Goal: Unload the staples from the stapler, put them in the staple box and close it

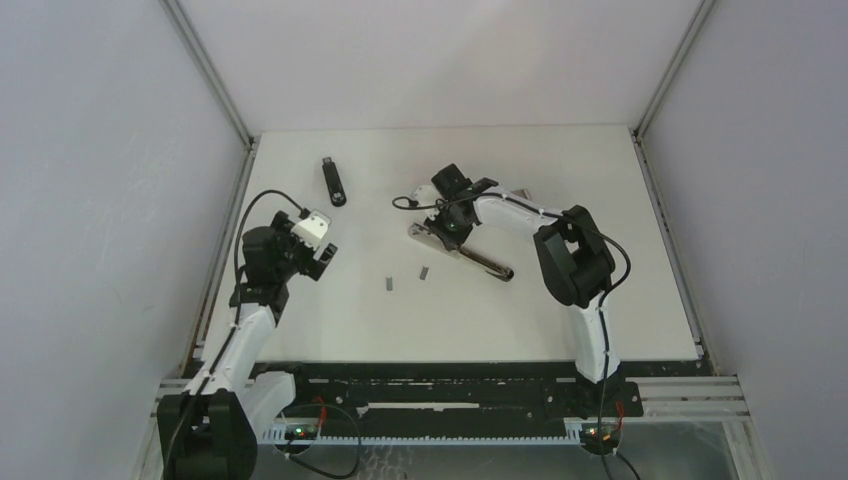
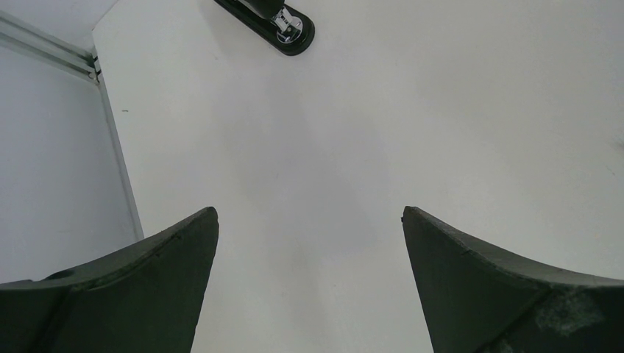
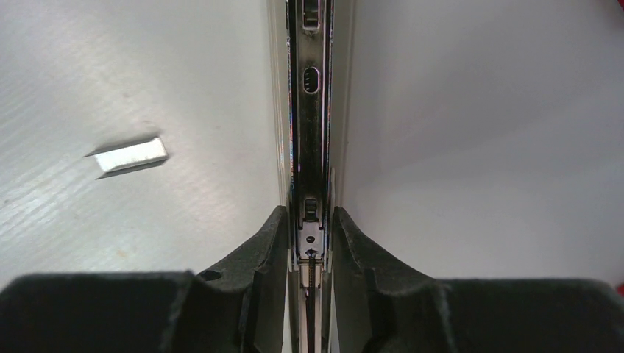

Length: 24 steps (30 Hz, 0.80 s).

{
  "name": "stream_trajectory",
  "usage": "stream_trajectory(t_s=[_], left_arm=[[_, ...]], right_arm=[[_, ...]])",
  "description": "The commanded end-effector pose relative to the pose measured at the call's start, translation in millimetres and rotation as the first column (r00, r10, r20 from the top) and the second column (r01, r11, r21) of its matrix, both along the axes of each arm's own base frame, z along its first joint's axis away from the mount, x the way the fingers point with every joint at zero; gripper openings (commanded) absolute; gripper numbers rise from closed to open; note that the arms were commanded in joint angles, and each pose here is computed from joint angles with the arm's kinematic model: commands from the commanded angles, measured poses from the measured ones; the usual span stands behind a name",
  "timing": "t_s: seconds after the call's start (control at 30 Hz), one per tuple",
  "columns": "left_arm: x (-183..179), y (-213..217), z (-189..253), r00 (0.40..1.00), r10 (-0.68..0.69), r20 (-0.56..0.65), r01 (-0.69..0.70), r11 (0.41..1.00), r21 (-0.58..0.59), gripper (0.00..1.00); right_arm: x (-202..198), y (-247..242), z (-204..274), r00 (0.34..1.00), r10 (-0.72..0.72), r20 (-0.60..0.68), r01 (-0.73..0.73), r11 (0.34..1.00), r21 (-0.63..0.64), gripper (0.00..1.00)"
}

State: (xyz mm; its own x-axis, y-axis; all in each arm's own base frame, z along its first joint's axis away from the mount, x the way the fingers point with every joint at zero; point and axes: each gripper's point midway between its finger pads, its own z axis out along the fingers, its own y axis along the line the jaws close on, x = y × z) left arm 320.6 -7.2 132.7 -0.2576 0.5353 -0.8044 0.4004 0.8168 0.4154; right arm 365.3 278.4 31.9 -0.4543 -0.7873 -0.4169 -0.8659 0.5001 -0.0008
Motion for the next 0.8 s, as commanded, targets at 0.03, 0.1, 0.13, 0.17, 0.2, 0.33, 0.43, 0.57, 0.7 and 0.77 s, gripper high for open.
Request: stream_trajectory(t_s=[0.03, 0.1, 0.13, 0.17, 0.2, 0.33, 0.43, 0.57, 0.7, 0.77], left_arm=[[1.8, -1.1, -1.7, 1.0, 0.002, 0.013, -0.002, 1.0, -0.026, 1.0], [1.6, -1.1, -1.8, 1.0, 0.003, 0.014, -0.003, 1.0, -0.026, 1.0], [1.8, -1.4, -1.8, 1.0, 0.002, 0.013, -0.002, 1.0, -0.026, 1.0], [1.9, -0.9, -1.9, 1.0, 0.004, 0.013, -0.003, 1.0, -0.025, 1.0], [2.0, -1.2, -1.9, 1.0, 0.003, 0.012, -0.002, 1.0, -0.025, 1.0], [1.9, -0.9, -2.8, 1.0, 0.004, 0.01, -0.003, 1.0, -0.026, 1.0], [1.9, -1.2, -3.8, 1.0, 0.003, 0.006, -0.003, 1.0, -0.026, 1.0], [2.3, -0.9, -4.7, 1.0, 0.004, 0.003, -0.004, 1.0, -0.025, 1.0], [2.4, -0.9, -4.9, 1.0, 0.004, 0.002, -0.004, 1.0, -0.026, 1.0], [2.4, -0.6, -5.3, 1.0, 0.005, 0.001, -0.005, 1.0, -0.025, 1.0]], right_arm=[[19.7, -27.8, 20.4, 0.982, -0.174, 0.072, 0.176, 0.984, -0.025, 0.0], [23.2, -34.7, 22.5, 0.972, -0.223, 0.078, 0.226, 0.974, -0.021, 0.0], [25.5, -39.1, 22.8, 0.965, -0.249, 0.078, 0.251, 0.968, -0.018, 0.0], [27.9, -43.3, 24.2, 0.957, -0.279, 0.078, 0.281, 0.96, -0.013, 0.0], [30.9, -48.4, 24.8, 0.946, -0.315, 0.079, 0.317, 0.948, -0.009, 0.0], [46.3, -68.5, 28.9, 0.898, -0.425, 0.116, 0.428, 0.904, 0.003, 0.0], [56.7, -81.2, 33.1, 0.859, -0.484, 0.167, 0.49, 0.871, 0.001, 0.0], [67.5, -92.4, 38.8, 0.812, -0.544, 0.214, 0.556, 0.831, 0.003, 0.0], [75.0, -97.6, 40.8, 0.776, -0.599, 0.197, 0.606, 0.795, 0.028, 0.0], [79.8, -98.5, 41.5, 0.761, -0.624, 0.178, 0.627, 0.778, 0.042, 0.0]])
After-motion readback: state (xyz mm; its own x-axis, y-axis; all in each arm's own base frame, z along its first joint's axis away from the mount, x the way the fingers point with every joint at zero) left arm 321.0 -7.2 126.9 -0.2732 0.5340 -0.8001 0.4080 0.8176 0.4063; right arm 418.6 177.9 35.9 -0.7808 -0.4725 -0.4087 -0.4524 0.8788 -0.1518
